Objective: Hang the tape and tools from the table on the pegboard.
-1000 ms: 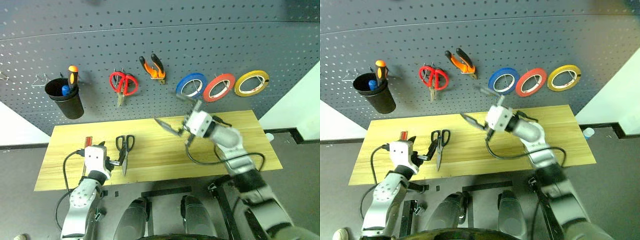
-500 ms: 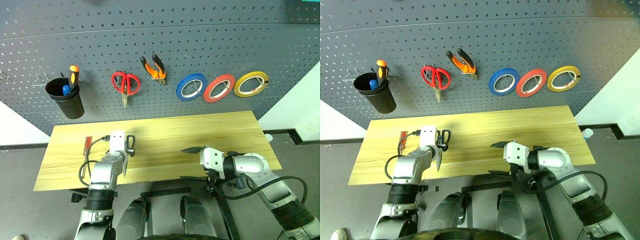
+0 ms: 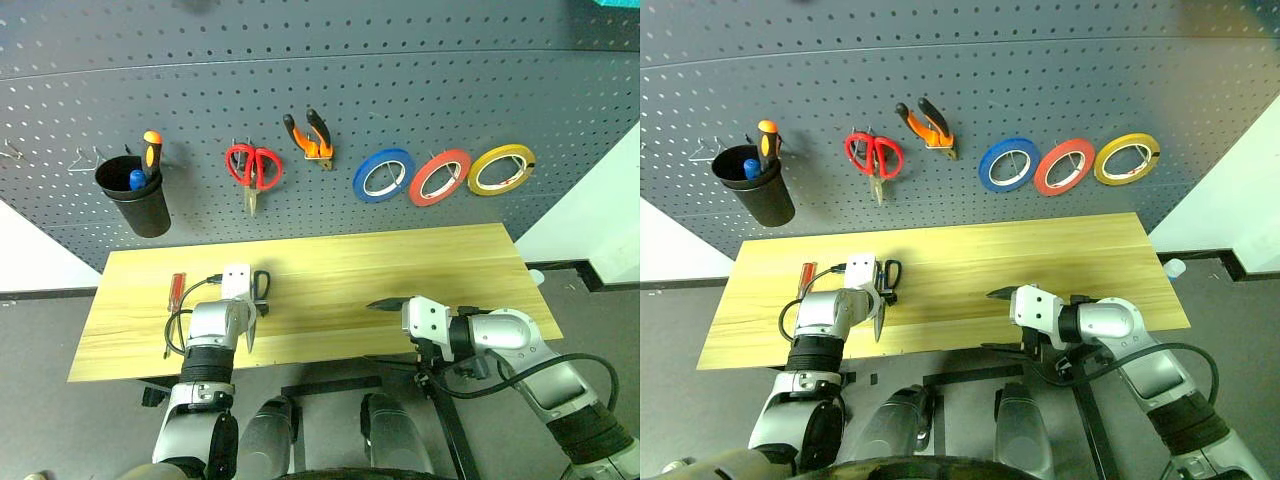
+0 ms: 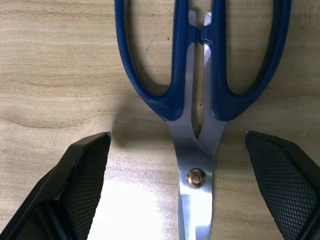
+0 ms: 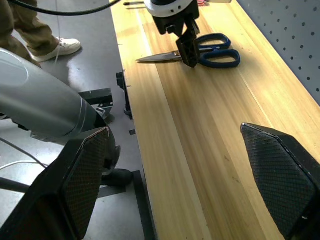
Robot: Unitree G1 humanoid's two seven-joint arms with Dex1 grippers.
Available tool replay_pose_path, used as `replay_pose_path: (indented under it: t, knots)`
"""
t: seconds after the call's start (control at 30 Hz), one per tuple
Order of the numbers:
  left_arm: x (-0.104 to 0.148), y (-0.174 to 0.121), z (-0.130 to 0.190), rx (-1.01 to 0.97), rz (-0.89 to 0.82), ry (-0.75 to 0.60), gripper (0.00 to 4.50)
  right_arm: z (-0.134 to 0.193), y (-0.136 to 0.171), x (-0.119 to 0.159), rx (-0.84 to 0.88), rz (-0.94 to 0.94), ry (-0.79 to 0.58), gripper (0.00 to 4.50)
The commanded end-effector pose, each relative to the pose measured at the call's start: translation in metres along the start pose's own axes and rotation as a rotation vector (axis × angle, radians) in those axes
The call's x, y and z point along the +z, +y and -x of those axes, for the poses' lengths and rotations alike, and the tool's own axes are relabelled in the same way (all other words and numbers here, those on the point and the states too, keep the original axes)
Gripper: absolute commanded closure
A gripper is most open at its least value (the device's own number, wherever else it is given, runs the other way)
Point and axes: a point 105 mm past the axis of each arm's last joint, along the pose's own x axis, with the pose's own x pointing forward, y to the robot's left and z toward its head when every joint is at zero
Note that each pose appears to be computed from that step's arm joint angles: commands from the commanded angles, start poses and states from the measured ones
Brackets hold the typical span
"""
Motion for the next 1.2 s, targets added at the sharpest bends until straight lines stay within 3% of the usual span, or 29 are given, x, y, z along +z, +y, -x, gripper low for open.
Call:
replay_pose_path:
  t: [0.03, 0.3, 0.4, 0.53, 0.67, 0.87, 0.97, 1.2]
  knots:
    - [0.0, 0.0, -0.002, -0.023, 0.049, 0.009, 0.9, 0.005, -0.007, 0.014, -0.038, 0.053, -0.035, 0.05]
    - [0.002, 0.001, -0.003, -0.021, 0.061, 0.012, 3.56, 0.004, -0.01, 0.016, -0.046, 0.067, -0.038, 0.05]
    - [0.003, 0.004, -0.001, -0.015, 0.052, -0.003, 3.75, 0.003, -0.012, 0.017, -0.051, 0.075, -0.044, 0.05]
    - [0.017, 0.004, 0.012, -0.106, -0.035, -0.168, 3.76, 0.002, -0.029, 0.033, -0.139, 0.096, -0.106, 0.05]
    - [0.035, 0.017, 0.055, -0.267, -0.253, -0.57, 3.76, 0.016, -0.06, 0.089, -0.327, 0.045, -0.441, 0.05]
    - [0.046, 0.032, 0.094, -0.43, -0.205, -0.84, 3.76, 0.031, -0.059, 0.127, -0.285, -0.026, -0.675, 0.05]
    - [0.061, 0.036, 0.118, -0.499, -0.162, -1.009, 3.76, 0.032, -0.058, 0.134, -0.256, -0.029, -0.711, 0.05]
    - [0.105, 0.028, 0.144, -0.545, -0.142, -1.219, 3.76, 0.029, -0.06, 0.133, -0.251, -0.03, -0.704, 0.05]
